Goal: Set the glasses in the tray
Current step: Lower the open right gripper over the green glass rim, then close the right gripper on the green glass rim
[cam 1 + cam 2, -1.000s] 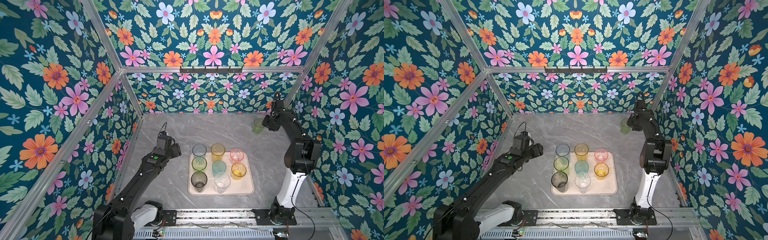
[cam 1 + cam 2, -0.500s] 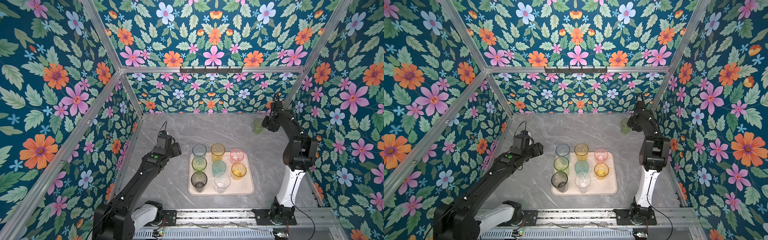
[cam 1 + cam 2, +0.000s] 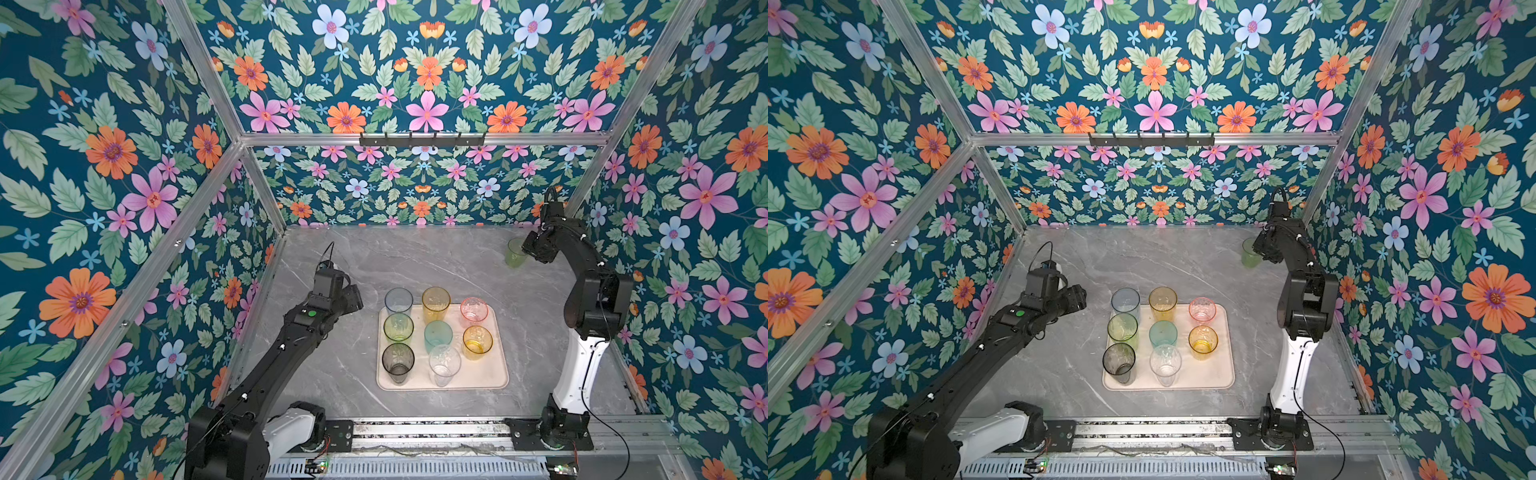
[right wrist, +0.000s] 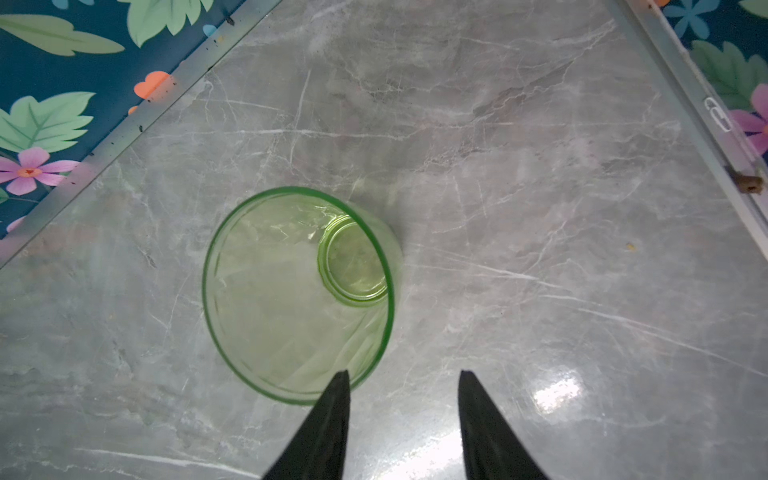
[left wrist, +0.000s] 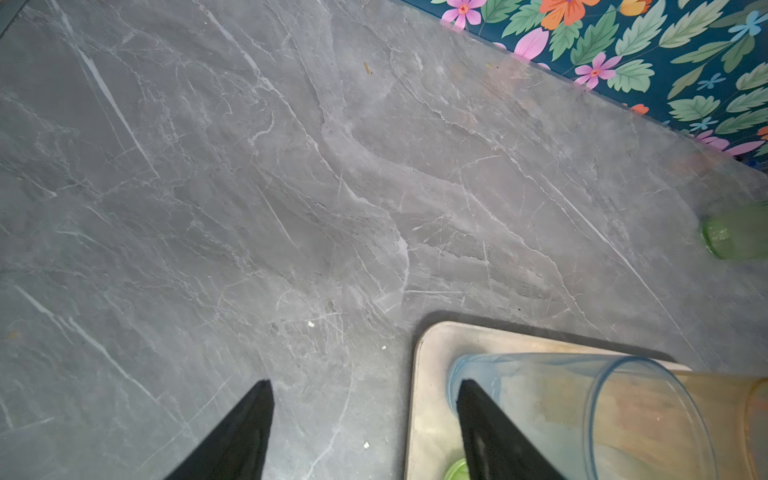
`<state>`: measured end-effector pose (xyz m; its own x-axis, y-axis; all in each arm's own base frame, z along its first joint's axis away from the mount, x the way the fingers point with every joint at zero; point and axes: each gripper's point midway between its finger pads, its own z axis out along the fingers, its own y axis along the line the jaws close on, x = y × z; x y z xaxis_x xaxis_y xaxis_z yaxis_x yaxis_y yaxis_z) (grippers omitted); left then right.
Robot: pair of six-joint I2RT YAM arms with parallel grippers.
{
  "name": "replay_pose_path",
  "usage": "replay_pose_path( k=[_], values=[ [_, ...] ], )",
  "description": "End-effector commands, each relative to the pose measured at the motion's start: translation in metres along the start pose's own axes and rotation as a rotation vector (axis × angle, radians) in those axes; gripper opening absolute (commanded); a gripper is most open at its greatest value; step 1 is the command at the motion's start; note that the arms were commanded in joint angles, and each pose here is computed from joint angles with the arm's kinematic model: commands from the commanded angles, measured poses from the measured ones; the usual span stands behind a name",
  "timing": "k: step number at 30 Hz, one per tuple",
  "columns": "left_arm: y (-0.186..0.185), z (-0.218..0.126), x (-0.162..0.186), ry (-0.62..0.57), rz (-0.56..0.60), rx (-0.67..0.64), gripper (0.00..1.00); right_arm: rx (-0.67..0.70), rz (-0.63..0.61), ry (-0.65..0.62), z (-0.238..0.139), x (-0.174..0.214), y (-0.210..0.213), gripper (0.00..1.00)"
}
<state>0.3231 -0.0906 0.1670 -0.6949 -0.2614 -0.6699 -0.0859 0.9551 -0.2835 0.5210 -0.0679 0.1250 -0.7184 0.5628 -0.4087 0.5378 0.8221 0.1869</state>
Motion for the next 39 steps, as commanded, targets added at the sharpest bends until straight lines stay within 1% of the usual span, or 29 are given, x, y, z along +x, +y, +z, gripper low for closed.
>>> replay_pose_path(
  k=[1, 14, 28, 33, 36, 39],
  values=[
    [0.002, -0.002, -0.001, -0.003, 0.012, -0.012, 0.73, 0.004, -0.003, -0.001, 0.003, -0.003, 0.001, 0.45],
    [0.002, -0.004, -0.001, -0.002, 0.012, -0.015, 0.73, 0.014, -0.006, 0.011, 0.016, -0.010, 0.003, 0.44],
    [0.004, -0.005, 0.001, -0.002, 0.005, -0.017, 0.73, 0.018, 0.003, 0.033, 0.029, -0.012, 0.000, 0.41],
    [0.005, -0.005, 0.001, -0.001, 0.006, -0.021, 0.73, 0.028, -0.007, 0.037, 0.033, -0.011, -0.001, 0.38],
    [0.006, -0.005, 0.002, 0.001, 0.006, -0.022, 0.73, 0.025, -0.006, 0.045, 0.036, -0.010, 0.000, 0.33],
    [0.005, -0.006, 0.002, 0.000, 0.005, -0.021, 0.73, 0.025, -0.008, 0.049, 0.039, -0.009, 0.000, 0.30]
  ],
)
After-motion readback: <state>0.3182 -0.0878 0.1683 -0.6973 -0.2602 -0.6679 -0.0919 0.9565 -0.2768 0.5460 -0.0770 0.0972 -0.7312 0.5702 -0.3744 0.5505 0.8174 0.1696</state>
